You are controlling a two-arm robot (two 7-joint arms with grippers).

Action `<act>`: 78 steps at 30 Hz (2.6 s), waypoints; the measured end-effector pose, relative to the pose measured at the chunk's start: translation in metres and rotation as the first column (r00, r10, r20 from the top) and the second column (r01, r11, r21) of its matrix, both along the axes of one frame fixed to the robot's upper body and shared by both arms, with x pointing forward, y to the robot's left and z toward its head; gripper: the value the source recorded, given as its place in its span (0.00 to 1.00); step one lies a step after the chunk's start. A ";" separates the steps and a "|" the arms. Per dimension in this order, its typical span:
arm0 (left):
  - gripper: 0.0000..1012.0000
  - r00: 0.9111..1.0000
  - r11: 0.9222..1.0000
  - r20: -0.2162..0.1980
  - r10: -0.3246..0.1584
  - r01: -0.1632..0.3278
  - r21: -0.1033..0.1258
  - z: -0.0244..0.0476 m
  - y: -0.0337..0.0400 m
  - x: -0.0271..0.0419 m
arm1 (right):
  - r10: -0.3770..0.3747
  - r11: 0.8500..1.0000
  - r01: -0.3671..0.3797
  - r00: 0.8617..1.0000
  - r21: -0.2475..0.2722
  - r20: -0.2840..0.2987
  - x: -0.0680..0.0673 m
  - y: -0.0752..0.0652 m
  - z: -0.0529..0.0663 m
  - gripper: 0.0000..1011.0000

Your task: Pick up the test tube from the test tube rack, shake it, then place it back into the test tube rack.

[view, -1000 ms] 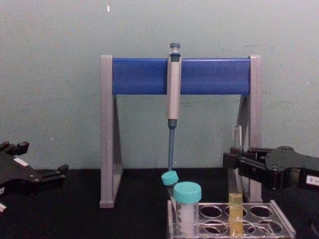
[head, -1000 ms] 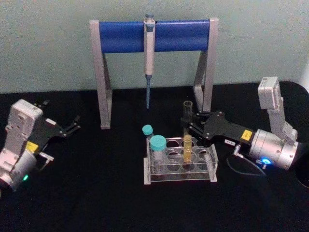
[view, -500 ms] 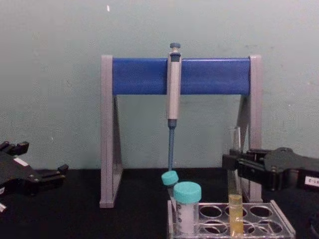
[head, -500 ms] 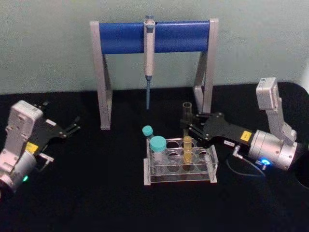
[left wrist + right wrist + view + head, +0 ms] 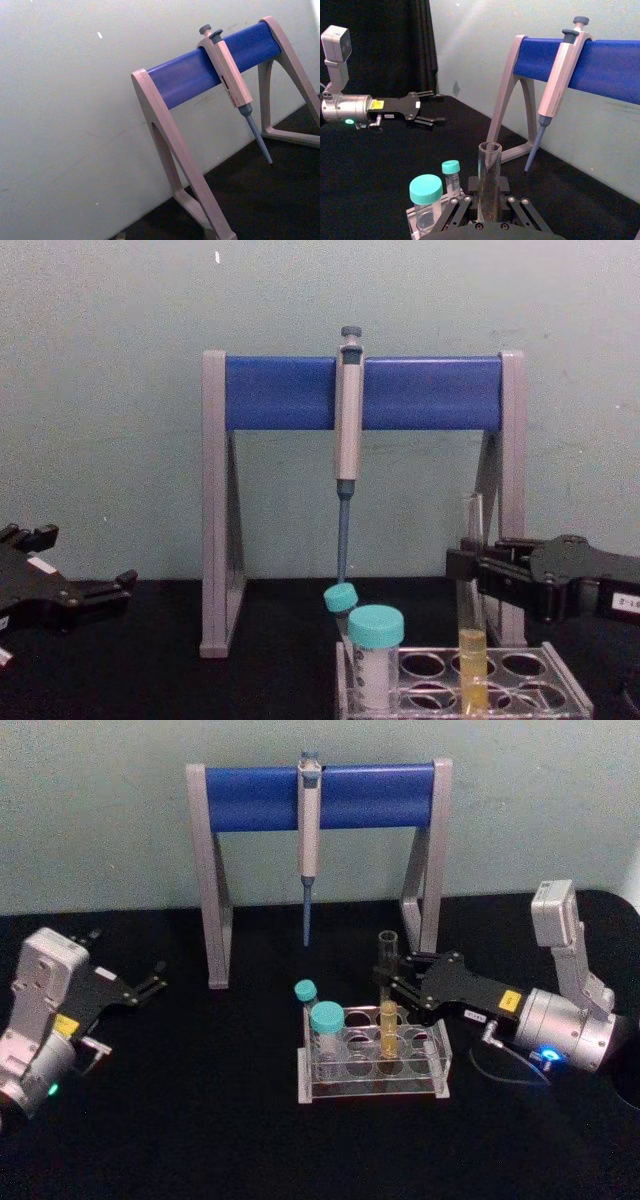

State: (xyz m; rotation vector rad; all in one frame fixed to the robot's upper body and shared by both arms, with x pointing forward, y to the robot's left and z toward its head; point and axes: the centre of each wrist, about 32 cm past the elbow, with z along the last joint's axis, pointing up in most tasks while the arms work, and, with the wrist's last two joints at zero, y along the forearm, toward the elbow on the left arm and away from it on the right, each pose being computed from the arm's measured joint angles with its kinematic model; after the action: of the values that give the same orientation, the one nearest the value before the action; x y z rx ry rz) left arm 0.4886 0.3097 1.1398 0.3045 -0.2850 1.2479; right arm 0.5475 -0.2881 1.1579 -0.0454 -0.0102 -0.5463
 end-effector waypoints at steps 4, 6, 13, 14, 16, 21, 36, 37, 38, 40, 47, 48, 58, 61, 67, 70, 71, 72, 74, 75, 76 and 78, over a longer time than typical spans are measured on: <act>0.99 1.000 1.000 0.000 0.000 0.000 0.000 0.0000 0.0000 0.0000 | 0.000 1.000 0.000 1.000 0.001 0.001 0.000 0.000 0.000 0.32; 0.99 1.000 1.000 0.000 0.000 0.000 0.000 0.0000 0.0000 0.0000 | 0.000 1.000 0.000 1.000 0.001 0.001 0.000 0.000 0.000 0.38; 0.99 1.000 1.000 0.000 0.000 0.000 0.000 0.0000 0.0000 0.0000 | 0.000 1.000 0.000 1.000 0.001 0.001 0.000 0.000 0.000 0.59; 0.99 1.000 1.000 0.000 0.000 0.000 0.000 0.0000 0.0000 0.0000 | 0.000 1.000 0.000 1.000 0.001 0.001 0.000 0.000 0.000 0.64; 0.99 1.000 1.000 0.000 0.000 0.000 0.000 0.0000 0.0000 0.0000 | 0.000 1.000 0.000 1.000 0.001 0.001 0.000 0.000 0.000 0.69; 0.99 1.000 1.000 0.000 0.000 0.000 0.000 0.0000 0.0000 0.0000 | 0.000 1.000 0.000 1.000 0.001 0.001 0.000 0.000 0.000 0.86; 0.99 1.000 1.000 0.000 0.000 0.000 0.000 0.0000 0.0000 0.0000 | 0.000 1.000 0.000 1.000 0.001 0.001 0.000 0.000 0.000 0.99; 0.99 1.000 1.000 0.000 0.000 0.000 0.000 0.0000 0.0000 0.0000 | -0.001 1.000 0.001 1.000 0.006 0.008 -0.001 0.000 0.000 0.99; 0.99 1.000 1.000 0.000 0.000 0.000 0.000 0.0000 0.0000 0.0000 | -0.003 1.000 0.003 1.000 0.014 0.015 -0.001 -0.001 0.001 0.99; 0.99 1.000 1.000 0.000 0.000 0.000 0.000 0.0000 0.0000 0.0000 | -0.019 0.998 0.017 0.999 0.064 0.042 -0.004 -0.003 0.004 0.99; 0.99 1.000 1.000 0.000 0.000 0.000 0.000 0.0000 0.0000 0.0000 | -0.176 0.962 0.131 0.968 0.238 0.178 -0.017 -0.007 0.016 0.99; 0.99 1.000 1.000 0.000 0.000 0.000 0.000 0.0000 0.0000 0.0000 | -0.229 0.951 0.174 0.951 0.255 0.207 -0.020 -0.008 0.019 0.99; 0.99 1.000 1.000 0.000 0.000 0.000 0.000 0.0000 0.0000 0.0000 | -0.512 0.855 0.452 0.817 0.255 0.266 -0.036 -0.004 0.020 0.99; 0.99 1.000 1.000 0.000 0.000 0.000 0.000 0.0000 0.0000 0.0000 | -0.587 0.810 0.558 0.771 0.182 0.246 -0.042 -0.002 0.010 0.99; 0.99 1.000 1.000 0.000 0.000 0.000 0.000 0.0000 0.0000 0.0000 | -0.636 0.762 0.647 0.740 0.025 0.216 -0.050 0.002 -0.009 0.99; 0.99 1.000 1.000 0.000 0.000 0.000 0.000 0.0000 0.0000 0.0000 | -0.646 0.748 0.663 0.737 -0.027 0.197 -0.052 0.003 -0.015 0.99; 0.99 1.000 1.000 0.000 0.000 0.000 0.000 0.0000 0.0000 0.0000 | -0.646 0.748 0.663 0.737 -0.027 0.197 -0.052 0.003 -0.015 0.99; 0.99 1.000 1.000 0.000 0.000 0.000 0.000 0.0000 0.0000 0.0000 | -0.650 0.743 0.668 0.736 -0.045 0.189 -0.053 0.003 -0.017 0.99; 0.99 1.000 1.000 0.000 0.000 0.000 0.000 0.0000 0.0000 0.0000 | -0.653 0.739 0.671 0.736 -0.060 0.180 -0.053 0.004 -0.019 0.99; 0.99 1.000 1.000 0.000 0.000 0.000 0.000 0.0000 0.0000 0.0000 | -0.655 0.738 0.672 0.735 -0.062 0.176 -0.053 0.004 -0.019 0.99; 0.99 1.000 1.000 0.000 0.000 0.000 0.000 0.0000 0.0000 0.0000 | -0.656 0.737 0.673 0.735 -0.064 0.173 -0.054 0.004 -0.020 0.99; 0.99 1.000 1.000 0.000 0.000 0.000 0.000 0.0000 0.0000 0.0000 | -0.656 0.737 0.673 0.735 -0.065 0.170 -0.054 0.004 -0.020 0.99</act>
State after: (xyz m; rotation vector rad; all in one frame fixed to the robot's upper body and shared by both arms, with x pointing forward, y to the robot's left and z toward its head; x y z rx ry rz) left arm 0.4886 0.3097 1.1398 0.3044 -0.2851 1.2479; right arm 0.4939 -0.2844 1.1378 -0.1358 -0.1691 -1.2804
